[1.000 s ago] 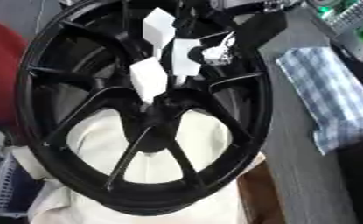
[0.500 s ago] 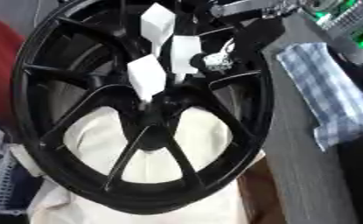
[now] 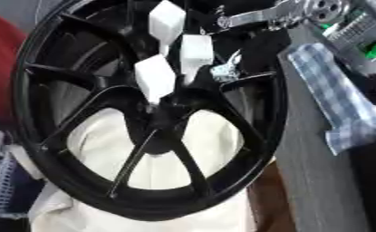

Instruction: Pull the pin out of the wheel hub.

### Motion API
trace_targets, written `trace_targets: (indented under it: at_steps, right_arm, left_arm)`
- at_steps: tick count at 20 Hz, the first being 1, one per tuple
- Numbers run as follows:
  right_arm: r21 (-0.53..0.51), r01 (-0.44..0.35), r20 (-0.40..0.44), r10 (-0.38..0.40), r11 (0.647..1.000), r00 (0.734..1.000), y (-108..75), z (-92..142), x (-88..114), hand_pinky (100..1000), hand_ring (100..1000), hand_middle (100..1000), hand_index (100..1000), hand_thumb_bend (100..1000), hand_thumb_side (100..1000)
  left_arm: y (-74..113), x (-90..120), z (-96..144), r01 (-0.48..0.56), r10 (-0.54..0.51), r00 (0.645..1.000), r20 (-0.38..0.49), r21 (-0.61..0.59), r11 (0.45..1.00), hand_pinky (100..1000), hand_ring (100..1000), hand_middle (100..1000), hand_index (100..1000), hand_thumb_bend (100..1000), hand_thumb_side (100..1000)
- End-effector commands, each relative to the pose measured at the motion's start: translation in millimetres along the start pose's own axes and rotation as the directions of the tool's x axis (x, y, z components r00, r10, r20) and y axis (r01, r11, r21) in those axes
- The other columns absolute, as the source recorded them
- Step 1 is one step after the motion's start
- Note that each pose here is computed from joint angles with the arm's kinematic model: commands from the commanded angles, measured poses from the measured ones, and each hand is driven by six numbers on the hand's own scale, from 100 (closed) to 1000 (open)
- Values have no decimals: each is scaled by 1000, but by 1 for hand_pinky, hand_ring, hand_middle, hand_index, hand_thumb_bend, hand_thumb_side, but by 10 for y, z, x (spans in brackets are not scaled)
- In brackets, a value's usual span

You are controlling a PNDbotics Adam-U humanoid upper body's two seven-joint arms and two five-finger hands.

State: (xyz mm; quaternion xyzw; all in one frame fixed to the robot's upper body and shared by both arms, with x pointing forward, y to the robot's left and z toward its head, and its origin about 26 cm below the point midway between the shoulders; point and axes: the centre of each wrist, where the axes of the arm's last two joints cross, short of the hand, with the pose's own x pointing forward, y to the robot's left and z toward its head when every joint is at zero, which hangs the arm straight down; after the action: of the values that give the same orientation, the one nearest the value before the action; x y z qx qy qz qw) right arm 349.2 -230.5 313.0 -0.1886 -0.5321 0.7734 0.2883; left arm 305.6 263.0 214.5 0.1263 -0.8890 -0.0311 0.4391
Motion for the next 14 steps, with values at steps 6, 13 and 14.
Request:
trace_targets:
  at_steps: [6,13,14]
  right_arm:
    - [-151,52,-35,-58,987,998,-75,61,17,847,835,455,617,162,558]
    - [-219,159,5,-161,963,987,-91,63,85,815,778,367,519,100,493]
    - [-222,170,13,-172,960,985,-97,67,97,815,776,358,513,100,493]
  left_arm:
    - [5,86,-35,-7,7,1000,30,-8,1000,675,504,556,690,100,643]
    - [6,82,-33,-10,10,1000,26,-5,1000,676,504,556,689,100,641]
    - [7,83,-34,-10,10,1000,26,-5,1000,676,504,556,689,100,640]
